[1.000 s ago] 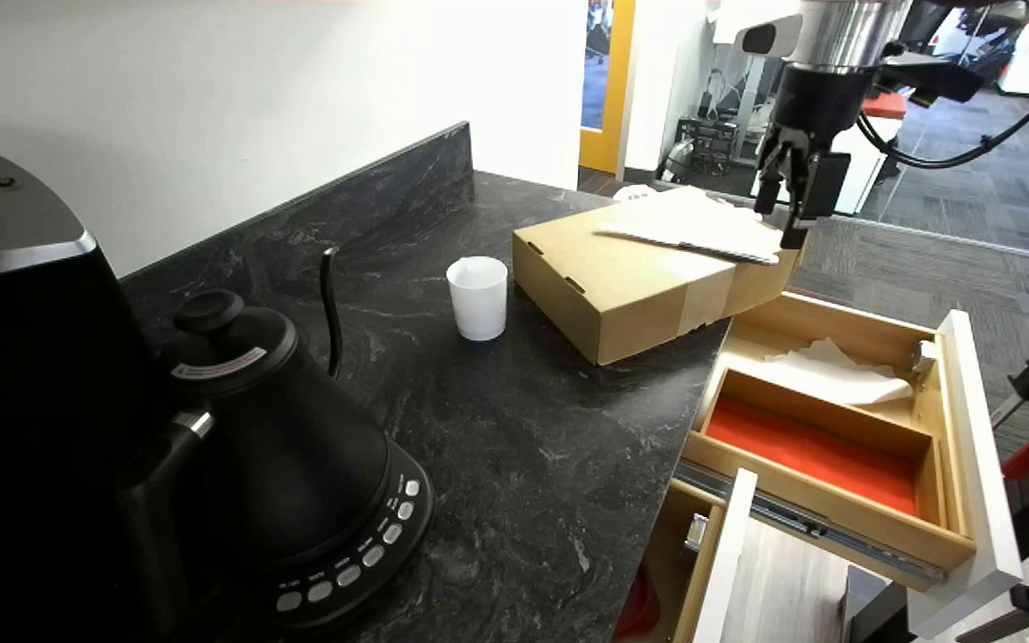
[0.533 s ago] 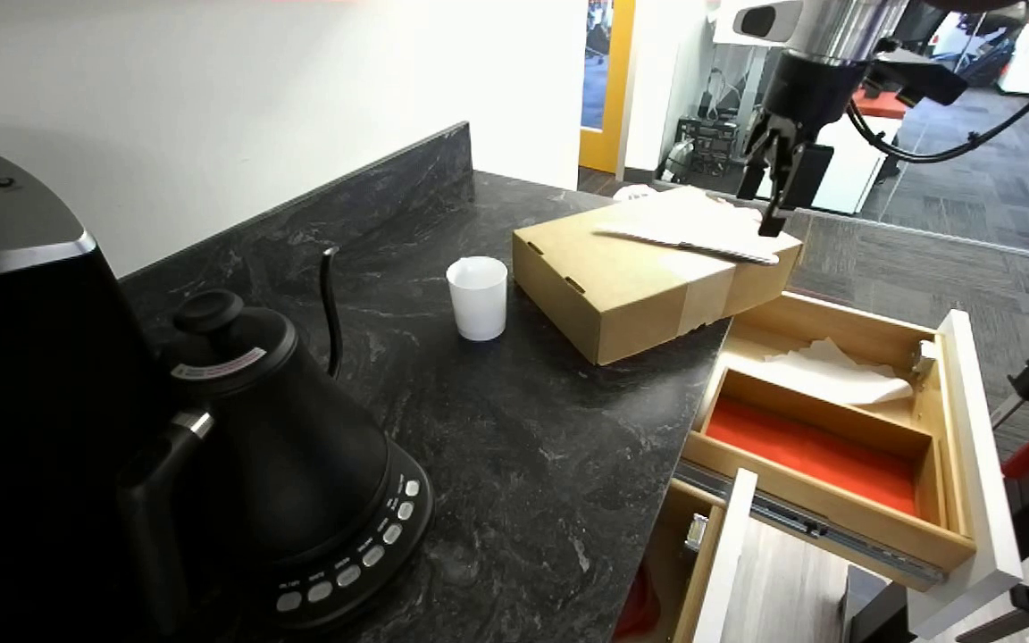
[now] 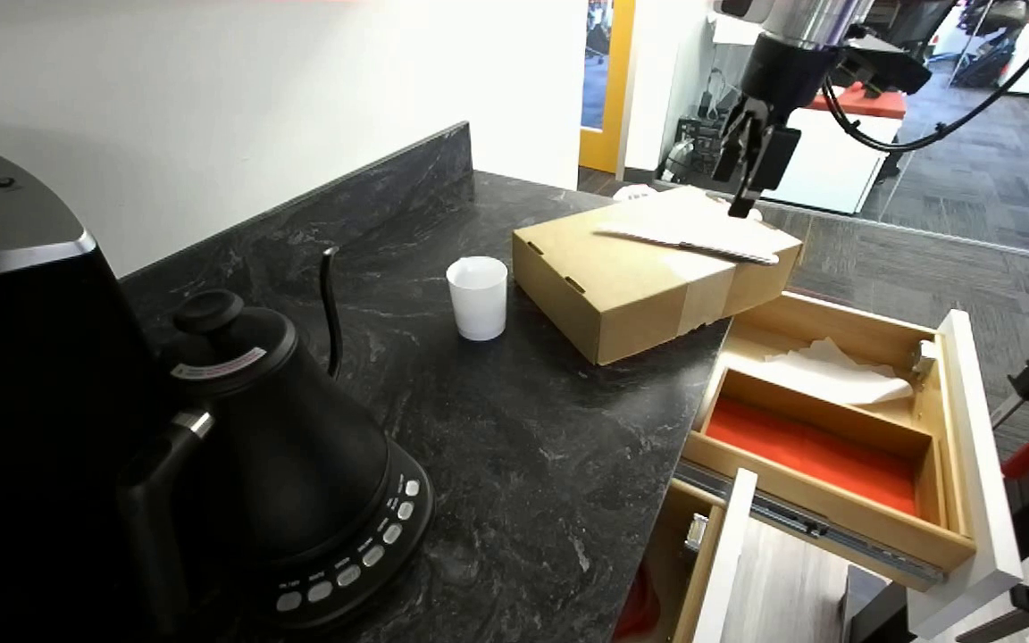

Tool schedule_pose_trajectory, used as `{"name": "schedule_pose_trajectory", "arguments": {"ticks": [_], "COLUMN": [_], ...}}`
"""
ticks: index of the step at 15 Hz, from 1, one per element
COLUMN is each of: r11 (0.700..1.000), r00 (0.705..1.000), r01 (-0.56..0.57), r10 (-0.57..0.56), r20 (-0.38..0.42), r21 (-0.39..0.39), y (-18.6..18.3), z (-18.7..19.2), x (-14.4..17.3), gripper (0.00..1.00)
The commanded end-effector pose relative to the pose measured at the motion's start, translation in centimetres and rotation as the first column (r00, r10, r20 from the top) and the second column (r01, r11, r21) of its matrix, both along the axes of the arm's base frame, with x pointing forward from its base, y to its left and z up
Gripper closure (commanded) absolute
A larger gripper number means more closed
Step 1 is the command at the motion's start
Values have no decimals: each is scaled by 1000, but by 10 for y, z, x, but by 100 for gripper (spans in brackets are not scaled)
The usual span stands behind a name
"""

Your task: Put the knife into drawer

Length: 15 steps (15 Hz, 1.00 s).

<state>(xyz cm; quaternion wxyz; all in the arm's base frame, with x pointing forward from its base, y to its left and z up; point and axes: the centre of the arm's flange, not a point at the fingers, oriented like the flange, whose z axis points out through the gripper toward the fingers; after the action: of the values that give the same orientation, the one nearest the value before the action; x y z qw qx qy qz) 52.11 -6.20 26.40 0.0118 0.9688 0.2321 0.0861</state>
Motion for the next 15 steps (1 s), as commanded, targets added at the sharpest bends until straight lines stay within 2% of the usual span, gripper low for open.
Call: {"name": "schedule_pose_trajectory", "arguments": {"ticks": [1,9,15], "r11": [1000,998,992], "r00": [1000,998,990], "r01": [22,47,127], "r10": [-23,-46,-125], "r20": [3,-44,-73], "r21": [19,30,25], "y": [-9,-13,-24], "z": [-11,-44,-45], "x": [30,57,68], "gripper": [0,0,0]}}
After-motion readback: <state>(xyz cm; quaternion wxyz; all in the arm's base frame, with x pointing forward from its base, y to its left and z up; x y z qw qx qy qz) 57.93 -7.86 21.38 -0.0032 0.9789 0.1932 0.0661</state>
